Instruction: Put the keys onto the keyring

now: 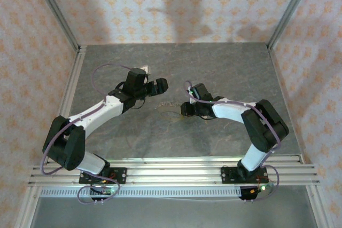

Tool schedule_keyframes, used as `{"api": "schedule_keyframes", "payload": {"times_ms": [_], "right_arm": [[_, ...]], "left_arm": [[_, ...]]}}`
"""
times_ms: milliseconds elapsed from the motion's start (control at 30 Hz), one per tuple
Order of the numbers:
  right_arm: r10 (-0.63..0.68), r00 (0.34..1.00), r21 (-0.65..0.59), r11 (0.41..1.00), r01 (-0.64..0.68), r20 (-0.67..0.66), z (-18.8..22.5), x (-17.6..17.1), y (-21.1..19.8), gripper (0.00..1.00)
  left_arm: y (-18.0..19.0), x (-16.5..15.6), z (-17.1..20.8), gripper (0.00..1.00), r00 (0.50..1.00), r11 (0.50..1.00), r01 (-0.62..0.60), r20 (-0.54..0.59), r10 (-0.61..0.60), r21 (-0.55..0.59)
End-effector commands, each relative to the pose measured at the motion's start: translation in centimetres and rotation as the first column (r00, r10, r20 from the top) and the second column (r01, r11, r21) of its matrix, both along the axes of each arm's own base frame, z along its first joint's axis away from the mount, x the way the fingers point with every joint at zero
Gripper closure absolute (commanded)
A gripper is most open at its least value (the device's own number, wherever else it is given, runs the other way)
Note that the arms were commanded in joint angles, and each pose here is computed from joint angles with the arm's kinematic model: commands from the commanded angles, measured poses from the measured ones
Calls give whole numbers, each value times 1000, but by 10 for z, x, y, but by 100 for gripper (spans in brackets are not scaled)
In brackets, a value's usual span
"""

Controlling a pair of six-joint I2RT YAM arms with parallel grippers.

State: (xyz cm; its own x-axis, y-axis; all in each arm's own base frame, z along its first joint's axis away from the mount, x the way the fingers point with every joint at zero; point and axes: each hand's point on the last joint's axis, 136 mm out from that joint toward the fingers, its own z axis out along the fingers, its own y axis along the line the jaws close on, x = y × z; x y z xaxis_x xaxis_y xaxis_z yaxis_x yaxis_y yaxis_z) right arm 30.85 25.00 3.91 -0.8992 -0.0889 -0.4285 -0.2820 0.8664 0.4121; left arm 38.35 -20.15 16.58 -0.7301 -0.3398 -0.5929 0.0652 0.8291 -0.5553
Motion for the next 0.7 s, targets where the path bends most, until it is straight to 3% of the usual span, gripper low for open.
{"api": "schedule_keyframes", "payload": {"times_ms": [0,667], "right_arm": [[3,1000,-40,999,-3,12,2,-4,-6,68],[3,996,-201,980,14,86,7,-4,-12,70]], "left_arm": [[-4,2,1,10,1000,1000,6,15,-6,-6],[-6,1,4,10,1000,1000,8,19,-7,-7]]}}
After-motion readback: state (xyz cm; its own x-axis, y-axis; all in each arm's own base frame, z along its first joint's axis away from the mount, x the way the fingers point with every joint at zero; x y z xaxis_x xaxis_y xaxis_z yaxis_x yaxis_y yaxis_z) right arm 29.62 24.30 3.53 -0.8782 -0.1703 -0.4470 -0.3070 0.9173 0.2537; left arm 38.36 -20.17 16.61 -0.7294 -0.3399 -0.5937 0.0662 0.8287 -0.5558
